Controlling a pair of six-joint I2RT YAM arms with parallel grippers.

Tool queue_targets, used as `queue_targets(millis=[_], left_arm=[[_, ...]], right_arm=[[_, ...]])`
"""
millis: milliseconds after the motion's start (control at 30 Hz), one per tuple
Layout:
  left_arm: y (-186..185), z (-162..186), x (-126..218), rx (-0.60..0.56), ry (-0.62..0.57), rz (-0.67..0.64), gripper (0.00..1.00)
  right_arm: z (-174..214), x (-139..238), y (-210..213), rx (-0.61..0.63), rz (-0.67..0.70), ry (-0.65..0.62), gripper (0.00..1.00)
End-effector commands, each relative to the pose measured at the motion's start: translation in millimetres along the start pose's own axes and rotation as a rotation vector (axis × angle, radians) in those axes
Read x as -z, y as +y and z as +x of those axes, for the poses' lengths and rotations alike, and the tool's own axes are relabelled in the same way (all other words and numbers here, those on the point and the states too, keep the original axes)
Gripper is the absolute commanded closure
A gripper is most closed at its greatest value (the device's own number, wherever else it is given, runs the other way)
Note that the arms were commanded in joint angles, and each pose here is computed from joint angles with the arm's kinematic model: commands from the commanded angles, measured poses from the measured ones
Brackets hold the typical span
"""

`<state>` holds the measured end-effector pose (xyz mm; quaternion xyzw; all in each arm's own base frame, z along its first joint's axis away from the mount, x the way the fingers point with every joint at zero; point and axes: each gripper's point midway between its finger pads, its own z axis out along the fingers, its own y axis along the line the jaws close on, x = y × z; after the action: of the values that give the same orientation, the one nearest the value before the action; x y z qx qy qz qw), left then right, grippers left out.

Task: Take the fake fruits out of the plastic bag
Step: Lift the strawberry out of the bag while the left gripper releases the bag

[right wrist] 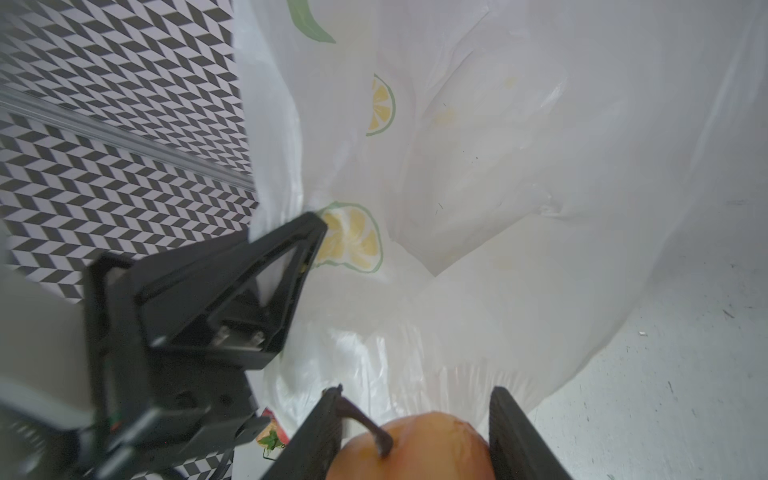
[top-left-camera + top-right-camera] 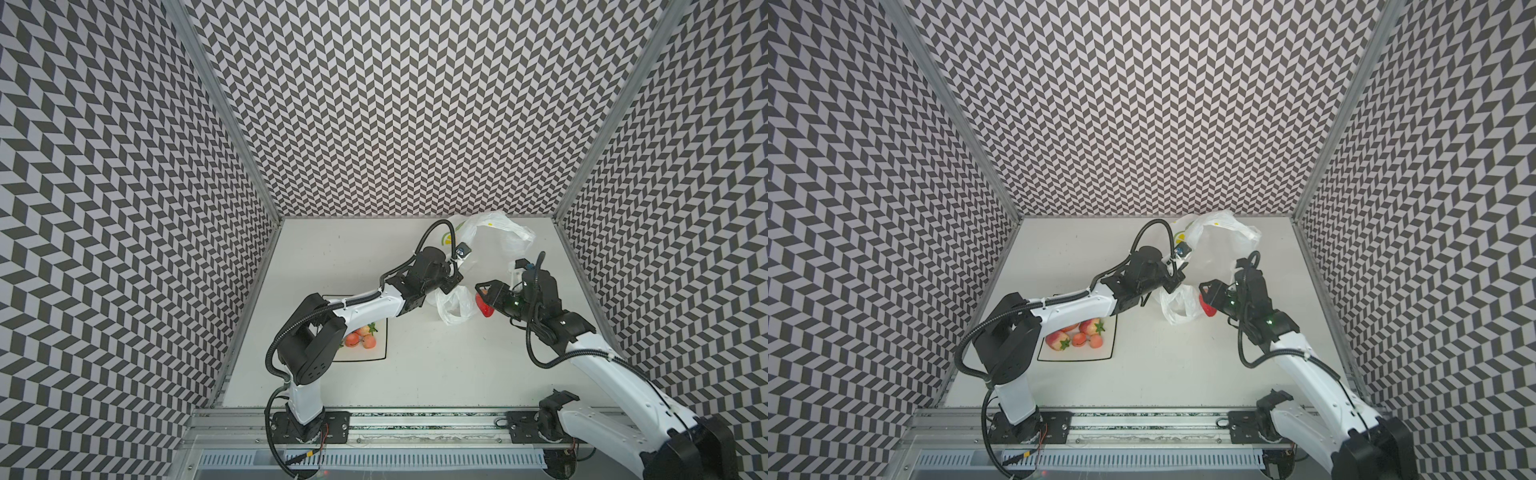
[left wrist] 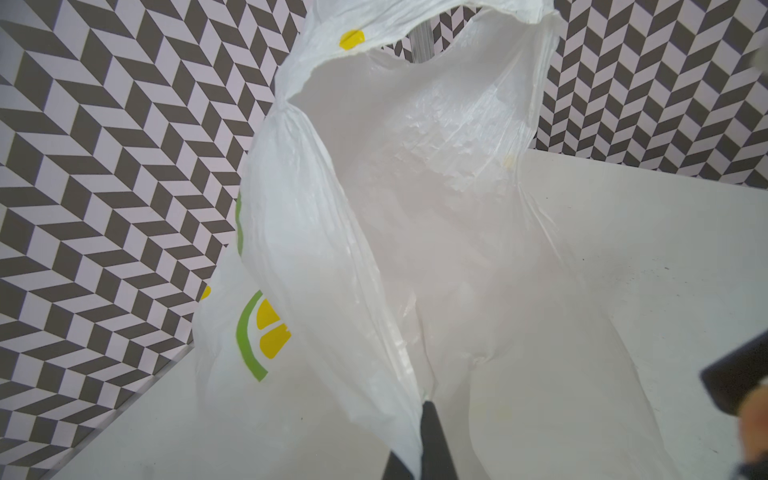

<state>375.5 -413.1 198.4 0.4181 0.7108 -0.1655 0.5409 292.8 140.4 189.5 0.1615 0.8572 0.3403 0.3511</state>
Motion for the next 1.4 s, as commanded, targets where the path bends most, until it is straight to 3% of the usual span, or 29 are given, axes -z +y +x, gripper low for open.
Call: queue_targets(millis=[0,267,600,667,733,900,933,1200,1367], left_arm=[[5,-8,-3,0.010,-0.008,-0.012,1.00],[5,-8,-12,0.027,-0.001,-0.011,1.00],[-14,-30,-50,-0.007,-0.048,0.055,0.99],[-14,-36,-51,0.000,-0.060,0.056,0.79],[-14,-45,-43,0.002,-0.089,0.054,0.54],[-12,-69,-4,-0.010,-0.168,0.057,0.12],[-12,-72,5,-0.012,-0.183,0.059,0.01],[-14,-93,82,-0.006,-0.267,0.091,0.00],[-10,-87,134,0.027,-0.284,0.079,0.00]], right_arm=[[-2,19,4,0.020,-0.029,-0.042,0.59],[-2,47,20,0.046,-0.080,-0.055,0.59],[-38,95,45,0.121,-0.041,-0.178,0.59],[-44,102,50,0.128,-0.036,-0.201,0.59],[-51,110,54,0.140,-0.030,-0.223,0.59],[-65,120,72,0.172,-0.044,-0.247,0.59],[-68,121,77,0.181,-0.051,-0.250,0.59],[-96,130,124,0.271,-0.124,-0.264,0.59],[-107,125,152,0.338,-0.182,-0.235,0.59]])
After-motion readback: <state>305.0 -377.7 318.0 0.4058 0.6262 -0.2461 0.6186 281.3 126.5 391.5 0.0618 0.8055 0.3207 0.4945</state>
